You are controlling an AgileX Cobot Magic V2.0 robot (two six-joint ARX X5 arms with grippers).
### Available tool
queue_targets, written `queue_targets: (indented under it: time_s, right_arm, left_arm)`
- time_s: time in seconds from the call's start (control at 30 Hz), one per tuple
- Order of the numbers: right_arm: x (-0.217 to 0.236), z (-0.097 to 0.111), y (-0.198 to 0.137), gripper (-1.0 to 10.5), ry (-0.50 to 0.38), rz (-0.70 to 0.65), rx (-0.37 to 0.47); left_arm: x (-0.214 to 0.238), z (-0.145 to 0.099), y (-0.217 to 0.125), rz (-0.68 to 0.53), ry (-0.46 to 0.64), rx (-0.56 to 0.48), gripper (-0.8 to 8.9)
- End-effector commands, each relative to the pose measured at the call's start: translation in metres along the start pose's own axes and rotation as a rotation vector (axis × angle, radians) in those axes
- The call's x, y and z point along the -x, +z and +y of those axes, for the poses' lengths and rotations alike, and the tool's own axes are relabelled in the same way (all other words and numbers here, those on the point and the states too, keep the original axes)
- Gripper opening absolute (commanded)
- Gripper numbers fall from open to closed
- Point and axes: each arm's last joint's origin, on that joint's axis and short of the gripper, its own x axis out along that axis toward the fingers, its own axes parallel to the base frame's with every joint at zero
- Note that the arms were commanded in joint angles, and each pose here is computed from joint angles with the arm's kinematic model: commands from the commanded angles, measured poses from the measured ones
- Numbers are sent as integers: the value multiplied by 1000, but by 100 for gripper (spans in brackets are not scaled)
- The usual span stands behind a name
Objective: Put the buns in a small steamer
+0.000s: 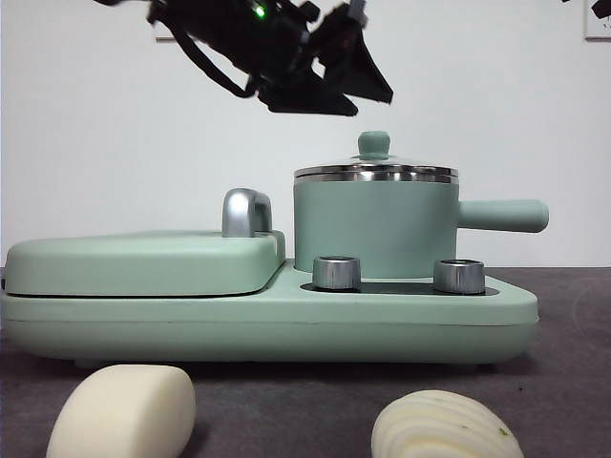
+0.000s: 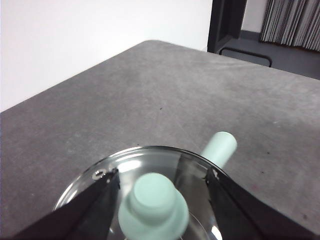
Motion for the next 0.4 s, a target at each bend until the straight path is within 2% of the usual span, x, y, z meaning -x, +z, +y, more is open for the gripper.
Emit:
queue_targets:
  time_s: [0.03, 0.4]
  right_arm:
    - [2, 0, 5, 290, -3, -20, -8]
    - [2, 0, 5, 290, -3, -20, -8]
  left_arm:
    - [-12, 0, 3, -14, -6, -11, 279]
    - [-29, 5, -13, 28, -8, -26, 278]
